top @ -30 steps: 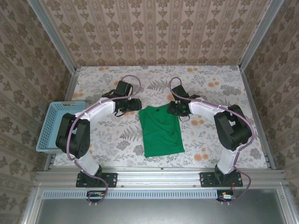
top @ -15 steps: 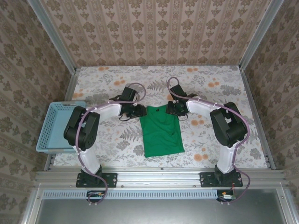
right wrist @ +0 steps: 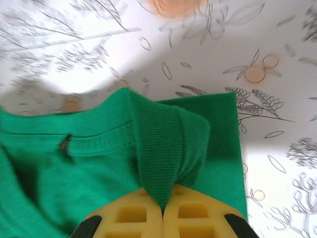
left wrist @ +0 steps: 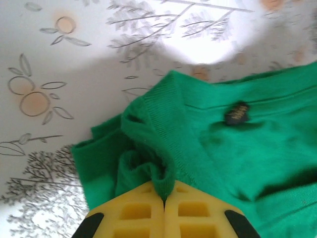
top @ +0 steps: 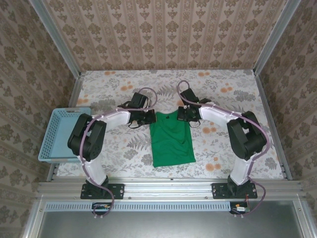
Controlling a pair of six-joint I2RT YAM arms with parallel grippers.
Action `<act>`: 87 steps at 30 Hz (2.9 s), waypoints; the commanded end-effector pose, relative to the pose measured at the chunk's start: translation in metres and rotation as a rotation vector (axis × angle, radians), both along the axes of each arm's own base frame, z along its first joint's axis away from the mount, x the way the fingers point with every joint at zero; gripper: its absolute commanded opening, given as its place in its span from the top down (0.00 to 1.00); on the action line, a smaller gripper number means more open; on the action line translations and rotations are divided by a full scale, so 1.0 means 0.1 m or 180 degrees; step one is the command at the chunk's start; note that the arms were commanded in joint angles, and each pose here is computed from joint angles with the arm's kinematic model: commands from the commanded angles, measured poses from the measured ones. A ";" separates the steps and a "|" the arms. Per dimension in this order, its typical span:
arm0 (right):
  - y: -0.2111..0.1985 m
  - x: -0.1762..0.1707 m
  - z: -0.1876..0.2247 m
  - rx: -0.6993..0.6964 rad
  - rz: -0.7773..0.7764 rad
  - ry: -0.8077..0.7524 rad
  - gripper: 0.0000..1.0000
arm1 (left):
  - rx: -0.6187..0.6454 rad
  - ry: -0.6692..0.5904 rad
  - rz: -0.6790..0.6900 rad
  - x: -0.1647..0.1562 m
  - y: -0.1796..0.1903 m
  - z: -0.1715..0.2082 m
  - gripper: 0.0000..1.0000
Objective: Fold the inside-out t-shirt
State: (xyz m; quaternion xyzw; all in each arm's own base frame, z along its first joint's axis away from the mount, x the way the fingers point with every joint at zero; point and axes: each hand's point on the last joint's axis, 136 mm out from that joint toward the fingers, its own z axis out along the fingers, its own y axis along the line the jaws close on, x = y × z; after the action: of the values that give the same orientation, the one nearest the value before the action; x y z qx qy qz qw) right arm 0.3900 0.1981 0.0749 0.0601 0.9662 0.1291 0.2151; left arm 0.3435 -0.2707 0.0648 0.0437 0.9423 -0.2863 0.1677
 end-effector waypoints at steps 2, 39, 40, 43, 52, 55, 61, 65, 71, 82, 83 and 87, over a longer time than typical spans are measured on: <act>-0.09 -0.04 0.56 -0.0038 0.0026 -0.0372 0.96 | -0.0301 -0.0479 0.0043 -0.01 -0.08 0.55 1.00; -0.11 -0.65 0.33 -0.0183 0.0172 -0.0293 0.50 | 0.0195 -0.0540 0.0030 -0.21 0.02 0.43 0.54; -0.05 -0.80 0.27 -0.0131 0.0198 -0.0277 0.51 | 0.0134 -0.0553 -0.0039 -0.21 -0.06 0.42 0.55; 0.05 -1.17 0.12 -0.0118 0.0213 -0.0215 0.54 | 0.0021 -0.0519 -0.0148 -0.15 -0.24 0.37 0.57; -0.03 -1.86 -0.38 -0.0190 0.0123 -0.0003 0.56 | 0.0185 -0.0149 -0.0107 0.16 -0.38 -0.26 0.59; -0.15 -2.02 -0.53 -0.0280 0.0025 0.0097 0.58 | 0.0300 -0.0076 0.0048 0.26 -0.23 -0.45 0.60; -0.34 -2.16 -0.65 -0.0296 -0.0184 0.0172 0.66 | 0.0354 -0.0078 0.0174 0.44 -0.06 -0.50 0.60; -0.31 -2.00 -0.30 -0.0244 -0.0157 -0.0106 0.67 | 0.0274 -0.0157 0.0054 0.44 -0.14 -0.26 0.58; -0.22 -1.44 0.30 0.0182 -0.0140 -0.0421 0.62 | 0.0364 -0.0373 0.0005 0.12 -0.12 0.32 0.42; 0.21 -0.13 0.25 0.0210 0.0089 -0.0265 0.66 | 0.0153 -0.0356 -0.0058 -0.94 -0.22 0.17 0.50; 0.23 -0.03 0.21 0.0162 0.0098 -0.0226 0.68 | 0.0182 -0.0355 -0.0064 -1.02 -0.25 0.10 0.50; 0.19 0.27 -0.12 0.0022 -0.0036 -0.0033 0.71 | 0.0359 -0.0177 -0.0168 -1.32 -0.31 -0.25 0.50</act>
State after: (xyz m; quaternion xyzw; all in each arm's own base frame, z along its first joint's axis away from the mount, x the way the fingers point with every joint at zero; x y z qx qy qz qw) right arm 0.4085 0.2185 0.0741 0.0764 0.9576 0.1412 0.2394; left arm 0.2124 -0.2965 0.0485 0.1117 0.9493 -0.2374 0.1734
